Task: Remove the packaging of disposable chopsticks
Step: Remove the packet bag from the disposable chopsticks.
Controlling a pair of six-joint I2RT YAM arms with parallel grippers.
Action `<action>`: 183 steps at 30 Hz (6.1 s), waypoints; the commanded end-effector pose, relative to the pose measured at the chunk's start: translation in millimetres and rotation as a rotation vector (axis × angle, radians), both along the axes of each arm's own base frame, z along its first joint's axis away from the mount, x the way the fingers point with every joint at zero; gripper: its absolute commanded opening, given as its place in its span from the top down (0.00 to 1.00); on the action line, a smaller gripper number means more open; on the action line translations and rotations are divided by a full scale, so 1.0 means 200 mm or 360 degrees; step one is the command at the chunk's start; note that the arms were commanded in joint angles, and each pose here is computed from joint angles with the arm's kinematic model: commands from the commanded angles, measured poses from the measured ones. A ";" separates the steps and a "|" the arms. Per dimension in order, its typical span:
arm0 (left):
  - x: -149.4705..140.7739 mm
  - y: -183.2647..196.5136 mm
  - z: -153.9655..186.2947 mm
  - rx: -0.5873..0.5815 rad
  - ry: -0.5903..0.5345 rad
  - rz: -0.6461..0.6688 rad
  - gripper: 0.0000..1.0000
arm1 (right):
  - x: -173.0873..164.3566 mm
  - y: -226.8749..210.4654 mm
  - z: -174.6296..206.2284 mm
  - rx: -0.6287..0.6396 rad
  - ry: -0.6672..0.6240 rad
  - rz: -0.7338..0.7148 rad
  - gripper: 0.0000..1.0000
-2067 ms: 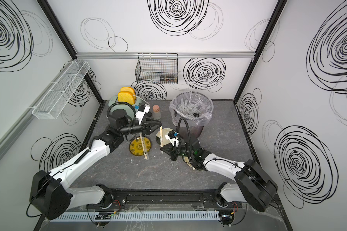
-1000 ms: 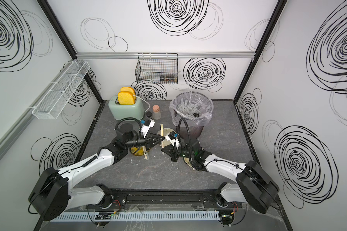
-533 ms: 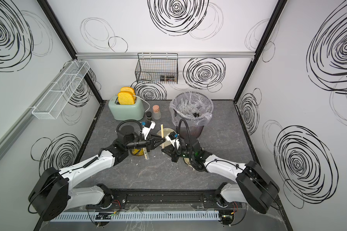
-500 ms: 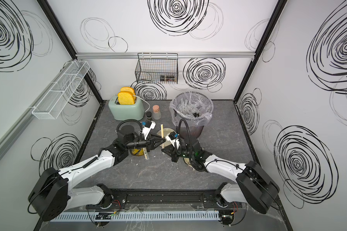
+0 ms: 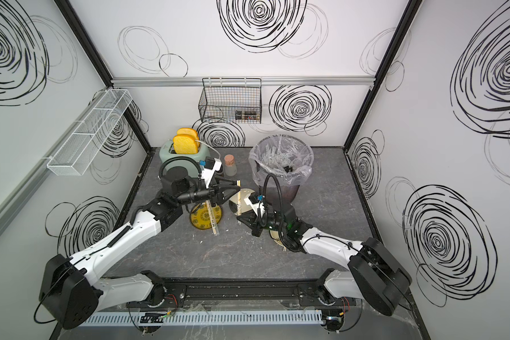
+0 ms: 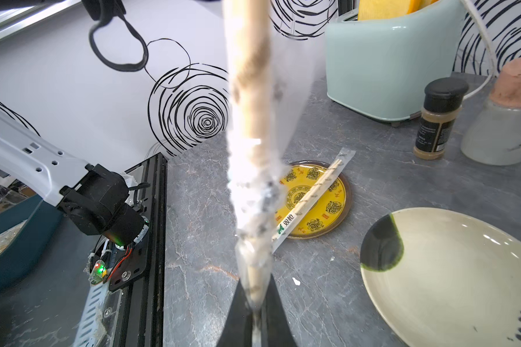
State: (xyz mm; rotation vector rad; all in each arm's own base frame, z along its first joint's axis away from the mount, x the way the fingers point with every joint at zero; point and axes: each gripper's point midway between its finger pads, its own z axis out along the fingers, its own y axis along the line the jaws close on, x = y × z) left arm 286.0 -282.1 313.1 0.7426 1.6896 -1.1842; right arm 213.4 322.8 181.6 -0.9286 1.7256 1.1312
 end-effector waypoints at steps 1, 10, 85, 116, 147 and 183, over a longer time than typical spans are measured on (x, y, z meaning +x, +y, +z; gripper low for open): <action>0.01 -0.02 0.03 -0.0003 -0.0043 -0.0043 0.54 | 0.00 0.02 0.11 0.0076 -0.0085 0.0014 1.00; -0.04 -0.03 -0.14 0.0045 0.0060 -0.0052 0.75 | 0.01 0.02 0.11 0.0080 -0.0088 0.0007 1.00; 0.10 0.08 0.11 -0.0168 -0.0083 -0.0069 1.00 | 0.04 0.04 0.06 0.0022 0.0006 -0.0009 0.68; 0.07 0.19 0.14 -0.0234 -0.0142 -0.0036 1.00 | -0.03 0.04 -0.20 -0.0112 0.0236 -0.0068 1.00; 0.06 0.24 0.19 -0.0271 -0.0156 0.0000 1.00 | -0.10 -0.03 -0.39 -0.0306 0.0303 -0.0173 1.00; 0.10 0.38 0.28 -0.0448 -0.0207 0.0096 1.00 | -0.07 0.01 -0.22 -0.0334 0.0284 -0.0155 0.53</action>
